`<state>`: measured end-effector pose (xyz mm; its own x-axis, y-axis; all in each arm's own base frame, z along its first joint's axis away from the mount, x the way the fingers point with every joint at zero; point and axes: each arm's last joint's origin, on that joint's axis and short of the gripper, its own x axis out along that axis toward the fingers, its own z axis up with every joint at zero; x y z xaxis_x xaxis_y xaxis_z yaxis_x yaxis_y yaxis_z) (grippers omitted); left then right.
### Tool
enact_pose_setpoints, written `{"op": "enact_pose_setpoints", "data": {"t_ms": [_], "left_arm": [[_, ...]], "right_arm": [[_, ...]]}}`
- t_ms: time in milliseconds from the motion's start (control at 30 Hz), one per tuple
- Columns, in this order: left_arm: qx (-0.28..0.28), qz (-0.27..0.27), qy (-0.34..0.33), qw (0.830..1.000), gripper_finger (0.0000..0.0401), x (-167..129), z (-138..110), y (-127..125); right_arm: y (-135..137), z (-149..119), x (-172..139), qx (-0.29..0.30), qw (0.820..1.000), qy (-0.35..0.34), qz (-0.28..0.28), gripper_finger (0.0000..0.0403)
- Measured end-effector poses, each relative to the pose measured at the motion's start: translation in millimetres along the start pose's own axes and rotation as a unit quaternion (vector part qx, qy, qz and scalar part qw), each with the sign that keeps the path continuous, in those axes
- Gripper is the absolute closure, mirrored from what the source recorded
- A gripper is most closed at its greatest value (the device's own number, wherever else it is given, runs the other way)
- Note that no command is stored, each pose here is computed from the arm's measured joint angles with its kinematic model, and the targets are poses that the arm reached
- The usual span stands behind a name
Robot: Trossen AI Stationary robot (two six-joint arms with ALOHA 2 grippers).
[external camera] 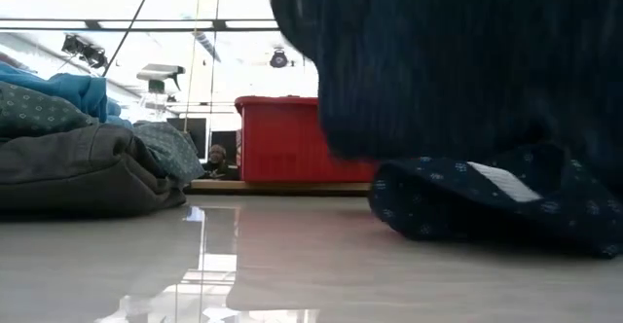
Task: Fold laundry
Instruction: Fold the blue shirt
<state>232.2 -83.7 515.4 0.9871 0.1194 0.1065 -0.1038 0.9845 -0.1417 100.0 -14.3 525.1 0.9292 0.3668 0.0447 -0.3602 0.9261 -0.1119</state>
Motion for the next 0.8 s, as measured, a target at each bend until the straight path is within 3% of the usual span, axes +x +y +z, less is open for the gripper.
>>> {"op": "enact_pose_setpoints", "data": {"t_ms": [100,167,233,333,400,433,500,600,667,800], "left_arm": [[-0.048,0.142,0.092,0.984,0.0401,15,-40,16],[-0.096,0.227,0.156,0.956,0.0401,19,-76,27],[-0.155,0.321,0.214,0.910,0.0401,16,-114,40],[-0.225,0.433,0.289,0.824,0.0401,7,-169,56],[-0.262,0.467,0.325,0.780,0.0401,5,-201,61],[-0.275,0.471,0.338,0.767,0.0401,4,-212,62],[-0.295,0.465,0.357,0.755,0.0401,3,-227,63],[-0.303,0.462,0.372,0.746,0.0401,2,-240,66],[-0.302,0.468,0.371,0.743,0.0401,2,-240,70],[-0.275,0.465,0.381,0.751,0.0390,8,-236,84]], "right_arm": [[-32,-48,32,0.033,0.987,0.143,-0.069,0.0400],[-57,-87,56,0.055,0.963,0.234,-0.118,0.0400],[-80,-128,79,0.073,0.941,0.301,-0.135,0.0400],[-116,-183,114,0.071,0.927,0.339,-0.141,0.0400],[-140,-222,138,0.084,0.909,0.365,-0.184,0.0397],[-151,-241,146,0.095,0.894,0.383,-0.214,0.0392],[-167,-264,158,0.103,0.878,0.404,-0.234,0.0372],[-182,-273,168,0.130,0.882,0.415,-0.182,0.0334],[-187,-271,169,0.159,0.871,0.433,-0.169,0.0310],[-182,-248,157,0.215,0.832,0.474,-0.194,0.0276]]}}
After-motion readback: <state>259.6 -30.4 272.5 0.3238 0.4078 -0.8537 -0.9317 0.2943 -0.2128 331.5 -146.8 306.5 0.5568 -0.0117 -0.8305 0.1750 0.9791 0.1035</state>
